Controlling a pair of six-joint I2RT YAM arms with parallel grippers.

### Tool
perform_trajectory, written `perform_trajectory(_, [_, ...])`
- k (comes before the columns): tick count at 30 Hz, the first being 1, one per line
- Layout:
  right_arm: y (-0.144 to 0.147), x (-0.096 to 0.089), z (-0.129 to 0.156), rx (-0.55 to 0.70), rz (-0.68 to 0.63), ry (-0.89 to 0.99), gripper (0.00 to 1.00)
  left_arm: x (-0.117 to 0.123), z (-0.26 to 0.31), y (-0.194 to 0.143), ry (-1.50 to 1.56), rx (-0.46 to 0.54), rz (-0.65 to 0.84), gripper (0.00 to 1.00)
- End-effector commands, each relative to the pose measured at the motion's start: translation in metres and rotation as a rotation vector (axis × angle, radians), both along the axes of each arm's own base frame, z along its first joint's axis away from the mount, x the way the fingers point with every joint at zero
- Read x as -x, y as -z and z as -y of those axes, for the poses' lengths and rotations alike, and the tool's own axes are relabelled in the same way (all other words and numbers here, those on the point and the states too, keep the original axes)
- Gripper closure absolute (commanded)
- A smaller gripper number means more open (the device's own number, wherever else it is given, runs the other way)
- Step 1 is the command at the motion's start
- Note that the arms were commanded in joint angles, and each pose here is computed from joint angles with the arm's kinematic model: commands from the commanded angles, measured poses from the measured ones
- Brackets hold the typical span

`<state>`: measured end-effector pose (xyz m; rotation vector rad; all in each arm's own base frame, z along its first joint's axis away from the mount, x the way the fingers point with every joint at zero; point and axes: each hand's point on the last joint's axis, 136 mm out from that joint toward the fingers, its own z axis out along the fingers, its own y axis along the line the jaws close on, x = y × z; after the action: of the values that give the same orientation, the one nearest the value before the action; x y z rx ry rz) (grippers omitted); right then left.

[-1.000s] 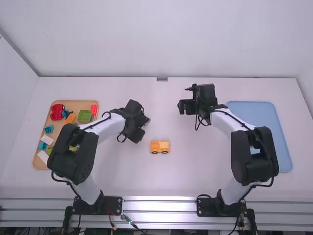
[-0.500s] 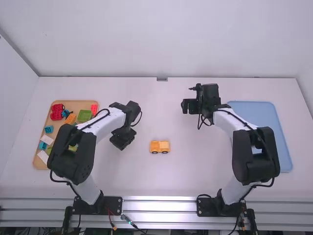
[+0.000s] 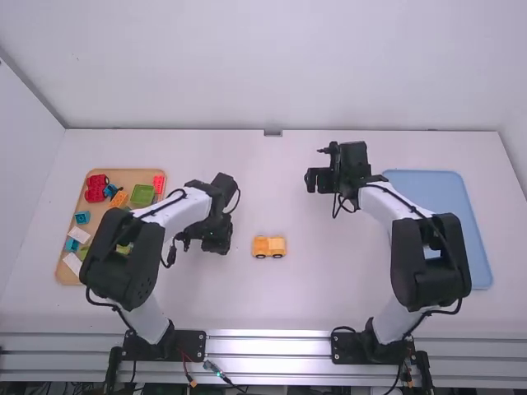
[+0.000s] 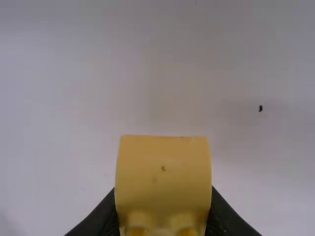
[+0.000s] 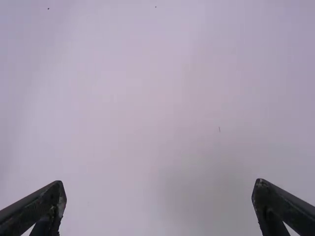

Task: Assemble lego blocks to make yellow taxi

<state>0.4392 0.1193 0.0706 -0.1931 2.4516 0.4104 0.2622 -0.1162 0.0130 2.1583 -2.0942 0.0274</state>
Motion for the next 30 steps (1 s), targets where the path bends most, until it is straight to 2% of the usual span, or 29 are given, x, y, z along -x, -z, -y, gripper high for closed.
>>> perform_trajectory(1, [-0.017,-0.007,-0.004,-0.01,0.037,0.0,0.01,0.004,0.006,0.002,-0.08,0.019,-0.018,0.98])
perform_trajectory(16, [-0.016,-0.006,-0.004,-0.008,0.03,-0.001,0.01,0.007,0.006,0.014,-0.061,-0.038,0.012,0.98])
perform_trajectory(27, [-0.014,-0.004,-0.004,-0.007,0.021,-0.001,0.01,0.007,0.012,0.028,-0.067,0.016,0.04,0.98])
perform_trajectory(30, [-0.014,-0.004,-0.004,-0.007,0.021,-0.001,0.01,0.008,0.012,0.029,-0.065,0.016,0.04,0.95])
